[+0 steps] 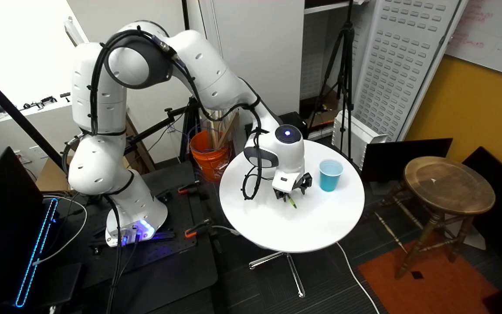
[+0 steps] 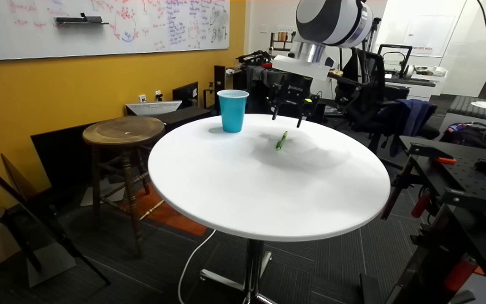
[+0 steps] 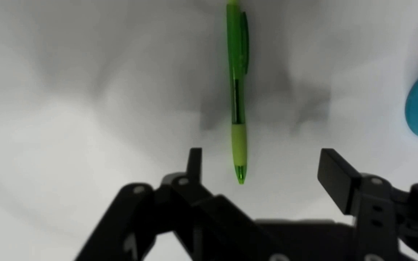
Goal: Move the green pen to the right
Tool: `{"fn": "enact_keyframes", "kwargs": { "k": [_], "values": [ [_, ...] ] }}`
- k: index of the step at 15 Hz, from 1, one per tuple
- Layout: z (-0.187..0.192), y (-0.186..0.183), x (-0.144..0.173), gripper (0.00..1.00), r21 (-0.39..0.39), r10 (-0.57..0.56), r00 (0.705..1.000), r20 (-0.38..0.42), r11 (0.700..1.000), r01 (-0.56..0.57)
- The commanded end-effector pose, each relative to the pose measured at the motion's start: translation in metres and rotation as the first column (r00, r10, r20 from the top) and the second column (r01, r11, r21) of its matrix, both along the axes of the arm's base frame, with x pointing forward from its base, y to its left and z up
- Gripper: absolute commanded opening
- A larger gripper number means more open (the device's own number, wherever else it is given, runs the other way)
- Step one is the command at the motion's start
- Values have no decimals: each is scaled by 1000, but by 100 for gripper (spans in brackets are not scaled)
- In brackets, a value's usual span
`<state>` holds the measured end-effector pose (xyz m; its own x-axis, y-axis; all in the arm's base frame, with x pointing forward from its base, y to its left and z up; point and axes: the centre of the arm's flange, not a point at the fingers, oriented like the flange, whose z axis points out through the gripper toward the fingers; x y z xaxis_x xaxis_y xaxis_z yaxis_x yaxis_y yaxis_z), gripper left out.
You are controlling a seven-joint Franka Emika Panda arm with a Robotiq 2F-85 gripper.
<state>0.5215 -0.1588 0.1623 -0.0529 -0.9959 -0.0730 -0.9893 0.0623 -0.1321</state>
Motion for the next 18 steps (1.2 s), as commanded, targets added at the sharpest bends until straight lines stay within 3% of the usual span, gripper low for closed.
{"fn": "enact_keyframes", "kwargs": {
  "k": [1,6,10,14,18],
  "values": [
    [46,22,-15,100,-27,-3,1000,27,1000,4],
    [96,51,-31,100,-52,139,986,91,990,-135],
    [133,77,-44,100,-38,365,922,129,931,-363],
    [163,103,-54,100,-4,569,813,124,820,-573],
    [181,116,-63,100,66,736,670,95,667,-742]
  ]
}}
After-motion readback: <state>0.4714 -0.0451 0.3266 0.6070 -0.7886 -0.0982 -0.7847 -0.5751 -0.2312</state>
